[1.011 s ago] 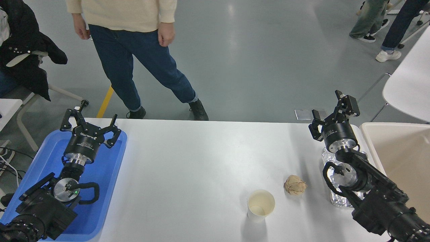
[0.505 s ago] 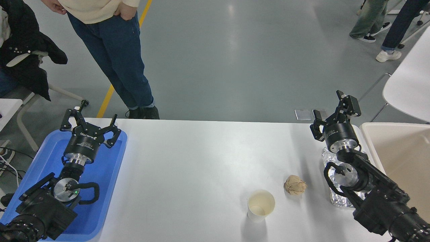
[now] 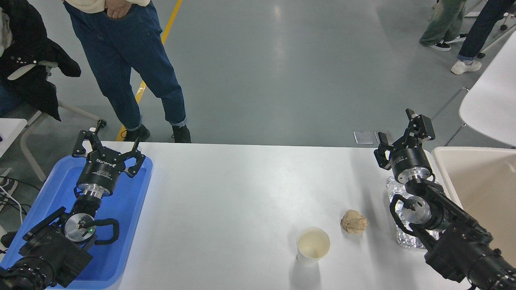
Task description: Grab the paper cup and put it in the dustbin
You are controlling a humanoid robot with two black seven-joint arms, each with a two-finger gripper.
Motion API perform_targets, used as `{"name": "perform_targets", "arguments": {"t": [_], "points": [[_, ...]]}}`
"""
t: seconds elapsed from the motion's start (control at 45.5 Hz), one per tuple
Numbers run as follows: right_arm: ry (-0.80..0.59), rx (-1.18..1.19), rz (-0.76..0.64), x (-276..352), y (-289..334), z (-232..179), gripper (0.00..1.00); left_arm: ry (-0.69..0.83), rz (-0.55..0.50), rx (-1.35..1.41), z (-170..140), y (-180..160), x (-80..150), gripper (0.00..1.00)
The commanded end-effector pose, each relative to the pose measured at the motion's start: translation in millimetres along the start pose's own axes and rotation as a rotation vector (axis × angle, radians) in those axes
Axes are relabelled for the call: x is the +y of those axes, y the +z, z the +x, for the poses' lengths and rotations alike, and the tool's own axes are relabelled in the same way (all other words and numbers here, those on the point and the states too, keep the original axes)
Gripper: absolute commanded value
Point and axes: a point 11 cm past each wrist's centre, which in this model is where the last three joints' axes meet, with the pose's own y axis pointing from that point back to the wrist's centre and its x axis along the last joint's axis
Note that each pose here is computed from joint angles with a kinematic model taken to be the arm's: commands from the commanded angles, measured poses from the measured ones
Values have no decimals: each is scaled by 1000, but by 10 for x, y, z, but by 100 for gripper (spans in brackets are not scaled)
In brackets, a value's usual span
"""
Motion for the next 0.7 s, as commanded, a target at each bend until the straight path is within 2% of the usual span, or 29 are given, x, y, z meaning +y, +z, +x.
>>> {"name": "perform_targets", "arguments": {"t": [0.0,0.352,0.681], "points": [[-14,116,1,101,-246,357,100,-2,2,0,-8,-8,-6,100],[-316,605,-197,90,-294,193,100,-4,4,-1,-14,-8,-12,100],[-506,1059,-349,57,-838,237,100,-4,6,-1,-14,-11,-12,100]]}}
